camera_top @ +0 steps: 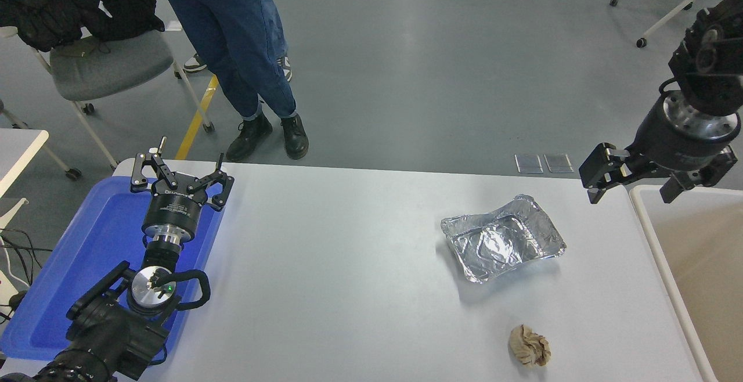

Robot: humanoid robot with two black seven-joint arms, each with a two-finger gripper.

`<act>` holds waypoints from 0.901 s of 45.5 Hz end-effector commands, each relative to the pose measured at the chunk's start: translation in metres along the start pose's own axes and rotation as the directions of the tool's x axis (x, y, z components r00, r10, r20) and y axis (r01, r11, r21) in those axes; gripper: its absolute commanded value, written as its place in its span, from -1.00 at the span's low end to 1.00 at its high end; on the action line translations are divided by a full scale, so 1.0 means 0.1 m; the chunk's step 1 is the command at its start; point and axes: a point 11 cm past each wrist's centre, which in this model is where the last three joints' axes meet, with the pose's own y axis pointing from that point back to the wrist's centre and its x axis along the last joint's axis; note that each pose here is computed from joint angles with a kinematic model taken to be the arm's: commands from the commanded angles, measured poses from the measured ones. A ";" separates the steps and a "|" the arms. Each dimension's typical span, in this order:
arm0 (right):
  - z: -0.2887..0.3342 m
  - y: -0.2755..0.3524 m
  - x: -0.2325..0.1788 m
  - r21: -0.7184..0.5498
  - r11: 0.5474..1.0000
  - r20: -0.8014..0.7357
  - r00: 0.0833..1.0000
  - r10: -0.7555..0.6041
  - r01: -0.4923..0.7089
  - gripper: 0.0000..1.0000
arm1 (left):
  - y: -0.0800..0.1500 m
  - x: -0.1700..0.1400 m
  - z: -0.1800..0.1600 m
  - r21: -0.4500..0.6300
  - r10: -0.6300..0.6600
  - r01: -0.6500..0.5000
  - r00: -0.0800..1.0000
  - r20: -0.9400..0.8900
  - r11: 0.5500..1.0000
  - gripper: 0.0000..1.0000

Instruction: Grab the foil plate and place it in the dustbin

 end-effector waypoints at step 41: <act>-0.13 -0.05 0.00 0.054 0.999 -0.010 1.000 -0.007 0.007 1.00 | 0.01 0.00 0.00 0.001 0.001 -0.001 1.000 0.000 1.000 1.00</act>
